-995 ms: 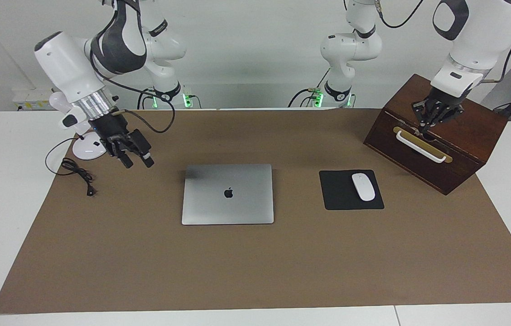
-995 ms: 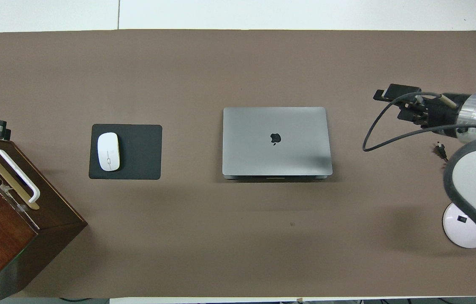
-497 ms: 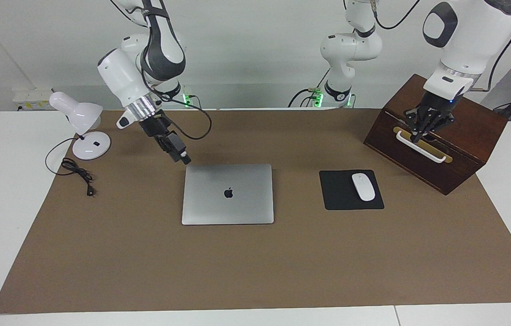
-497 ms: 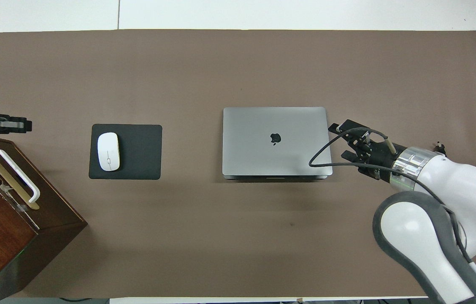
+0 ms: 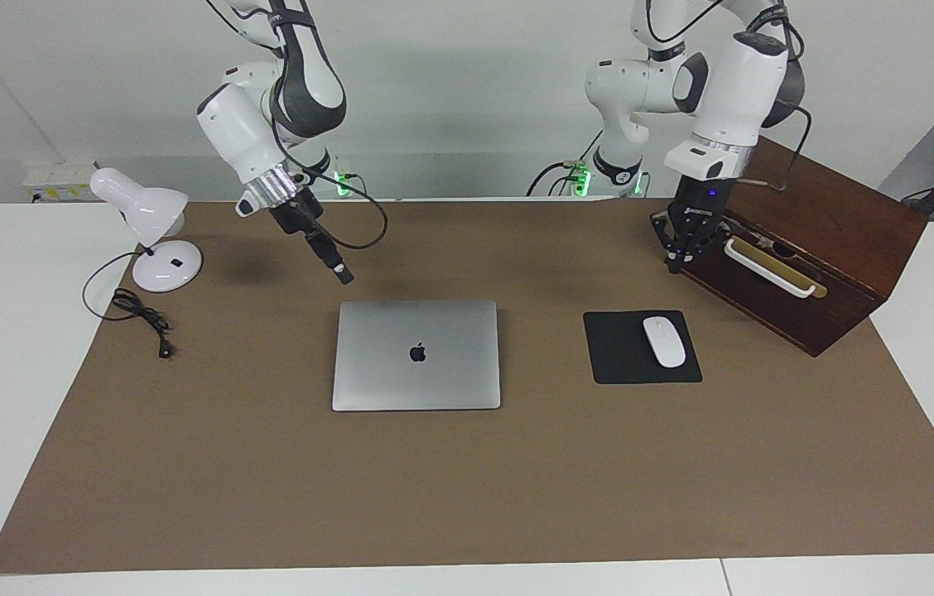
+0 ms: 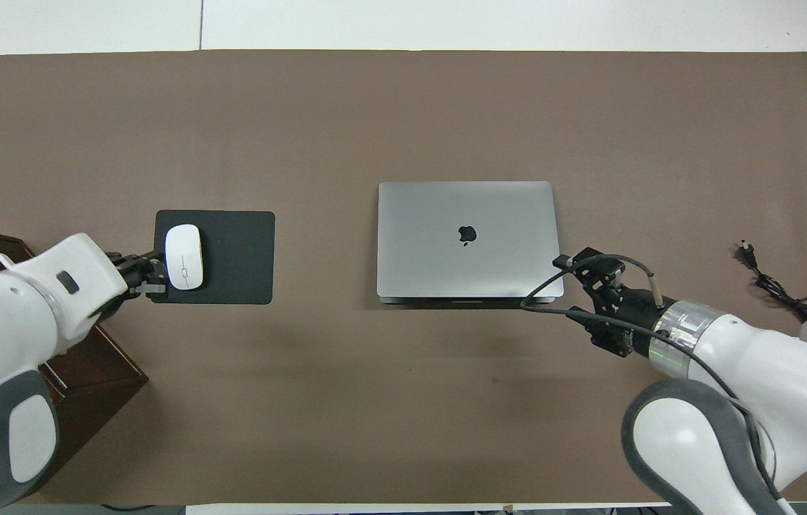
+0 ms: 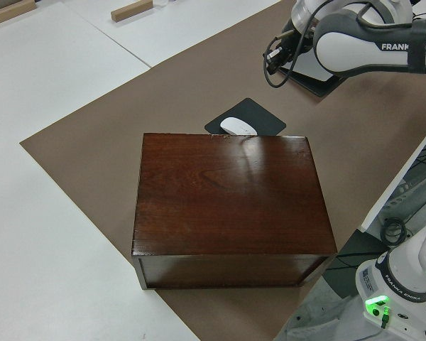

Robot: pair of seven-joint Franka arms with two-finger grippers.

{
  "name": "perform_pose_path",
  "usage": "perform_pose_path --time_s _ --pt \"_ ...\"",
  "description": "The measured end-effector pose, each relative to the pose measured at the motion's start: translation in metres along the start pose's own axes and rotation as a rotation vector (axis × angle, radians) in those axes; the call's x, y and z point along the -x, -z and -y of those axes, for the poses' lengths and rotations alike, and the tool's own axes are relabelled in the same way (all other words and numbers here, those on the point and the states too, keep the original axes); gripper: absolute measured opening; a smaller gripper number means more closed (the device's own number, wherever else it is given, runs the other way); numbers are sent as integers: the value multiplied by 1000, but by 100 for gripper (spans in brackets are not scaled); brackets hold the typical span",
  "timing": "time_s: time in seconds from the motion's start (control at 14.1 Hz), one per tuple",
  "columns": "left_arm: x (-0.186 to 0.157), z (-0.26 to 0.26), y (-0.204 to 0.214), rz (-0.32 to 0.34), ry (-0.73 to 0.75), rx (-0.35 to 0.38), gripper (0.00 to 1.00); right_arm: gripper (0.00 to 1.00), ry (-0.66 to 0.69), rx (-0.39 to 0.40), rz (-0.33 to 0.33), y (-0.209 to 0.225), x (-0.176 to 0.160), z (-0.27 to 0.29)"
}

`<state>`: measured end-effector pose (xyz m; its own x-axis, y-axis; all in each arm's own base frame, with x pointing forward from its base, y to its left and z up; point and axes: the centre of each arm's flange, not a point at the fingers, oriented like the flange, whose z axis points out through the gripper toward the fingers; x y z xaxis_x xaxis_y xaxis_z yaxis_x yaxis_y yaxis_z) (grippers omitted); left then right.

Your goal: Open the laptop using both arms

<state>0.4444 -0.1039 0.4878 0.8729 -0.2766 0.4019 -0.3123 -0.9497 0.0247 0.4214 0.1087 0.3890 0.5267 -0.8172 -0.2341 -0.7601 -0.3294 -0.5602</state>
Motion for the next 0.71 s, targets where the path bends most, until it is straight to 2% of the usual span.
perform_pose_path --time_s 0.43,0.71 --pt "25 -61 -3 -126 -118 46 1 100 -42 39 -24 -53 36 -31" --pt "24 -97 -5 -204 -108 124 1 100 -39 86 -48 -86 43 -45"
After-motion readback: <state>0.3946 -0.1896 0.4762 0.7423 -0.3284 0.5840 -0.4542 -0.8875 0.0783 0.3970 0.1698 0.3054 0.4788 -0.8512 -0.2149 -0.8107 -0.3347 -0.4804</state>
